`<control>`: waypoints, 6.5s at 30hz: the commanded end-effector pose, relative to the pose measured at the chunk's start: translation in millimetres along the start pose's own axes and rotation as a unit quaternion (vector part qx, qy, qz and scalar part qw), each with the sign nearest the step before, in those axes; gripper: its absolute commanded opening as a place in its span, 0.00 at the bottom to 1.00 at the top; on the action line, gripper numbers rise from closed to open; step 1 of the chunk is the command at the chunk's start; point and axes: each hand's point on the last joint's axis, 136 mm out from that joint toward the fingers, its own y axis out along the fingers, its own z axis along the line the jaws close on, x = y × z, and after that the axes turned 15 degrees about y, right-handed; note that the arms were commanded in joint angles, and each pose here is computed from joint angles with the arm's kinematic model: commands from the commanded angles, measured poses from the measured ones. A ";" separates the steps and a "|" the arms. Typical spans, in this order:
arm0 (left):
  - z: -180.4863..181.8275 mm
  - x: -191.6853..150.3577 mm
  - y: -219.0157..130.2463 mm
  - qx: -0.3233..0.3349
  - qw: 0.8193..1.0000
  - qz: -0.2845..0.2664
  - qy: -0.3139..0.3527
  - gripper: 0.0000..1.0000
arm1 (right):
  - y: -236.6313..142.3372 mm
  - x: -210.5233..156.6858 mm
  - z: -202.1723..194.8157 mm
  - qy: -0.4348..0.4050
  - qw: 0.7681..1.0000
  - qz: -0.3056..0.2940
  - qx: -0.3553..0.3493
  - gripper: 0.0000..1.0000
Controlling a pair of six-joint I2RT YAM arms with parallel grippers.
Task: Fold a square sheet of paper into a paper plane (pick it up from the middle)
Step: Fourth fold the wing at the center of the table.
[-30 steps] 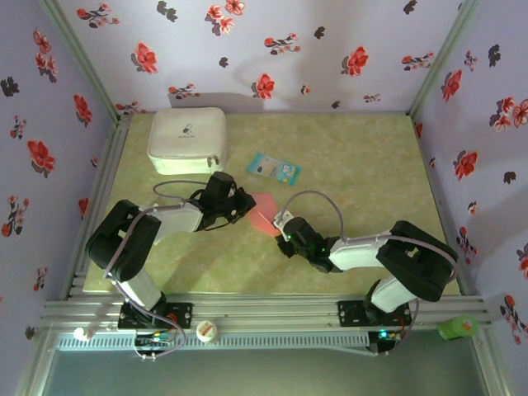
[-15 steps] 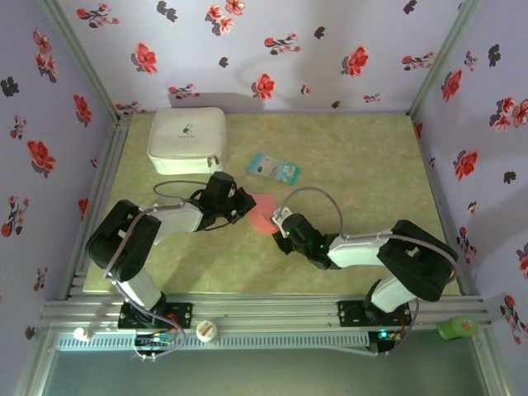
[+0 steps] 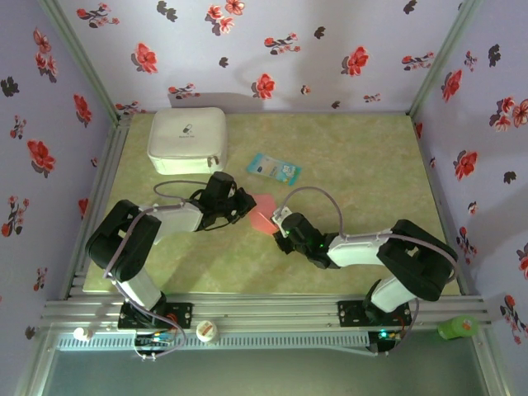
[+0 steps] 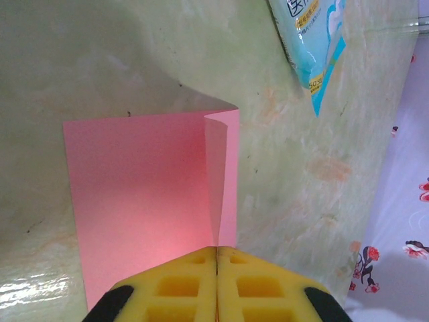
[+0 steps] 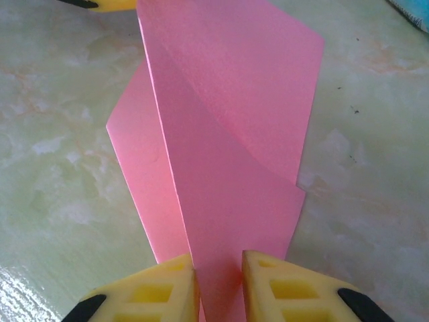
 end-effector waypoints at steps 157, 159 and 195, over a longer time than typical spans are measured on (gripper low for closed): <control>5.9 -20.2 65.1 -0.009 0.998 0.056 0.033 0.09 | 31.5 -14.8 -4.4 0.452 0.863 0.175 0.145 0.10; 6.3 -21.5 66.3 -0.009 0.998 0.060 0.034 0.09 | 31.1 -13.8 -3.9 0.453 0.862 0.176 0.146 0.11; 17.2 -32.6 65.9 -0.003 0.997 0.071 0.035 0.06 | 4.8 3.8 4.7 0.467 0.844 0.212 0.157 0.21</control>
